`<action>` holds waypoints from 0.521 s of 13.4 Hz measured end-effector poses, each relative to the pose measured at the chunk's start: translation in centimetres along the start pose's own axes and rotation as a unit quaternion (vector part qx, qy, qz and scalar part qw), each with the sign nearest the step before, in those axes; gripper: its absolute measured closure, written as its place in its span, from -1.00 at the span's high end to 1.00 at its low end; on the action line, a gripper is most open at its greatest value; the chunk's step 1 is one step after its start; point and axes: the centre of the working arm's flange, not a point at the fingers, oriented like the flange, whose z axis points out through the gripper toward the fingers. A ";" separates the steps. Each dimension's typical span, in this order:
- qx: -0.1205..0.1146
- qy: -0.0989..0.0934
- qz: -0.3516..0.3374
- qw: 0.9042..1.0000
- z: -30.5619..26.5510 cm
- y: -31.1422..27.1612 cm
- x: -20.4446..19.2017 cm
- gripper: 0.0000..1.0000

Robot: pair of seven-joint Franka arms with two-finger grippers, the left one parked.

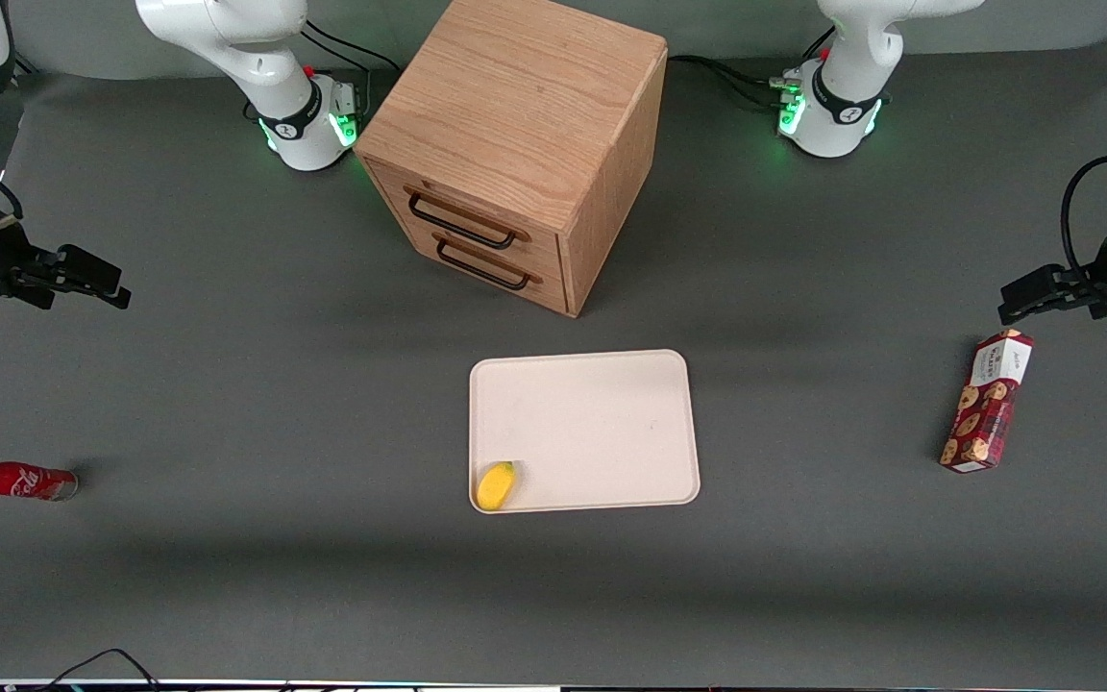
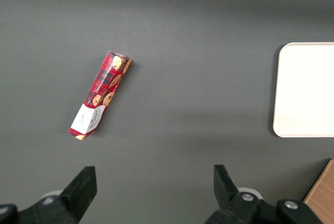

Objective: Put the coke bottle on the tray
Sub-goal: 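Move the right gripper over the red Coca-Cola bottle lying on the table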

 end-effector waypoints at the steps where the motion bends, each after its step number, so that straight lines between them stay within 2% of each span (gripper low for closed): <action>1: 0.000 0.000 0.001 1.000 0.0 0.1 0.0 1.00; 4: -0.002 -0.003 0.002 1.000 0.3 0.2 0.0 1.00; 7: -0.021 -0.020 0.017 0.999 2.4 2.2 1.2 1.00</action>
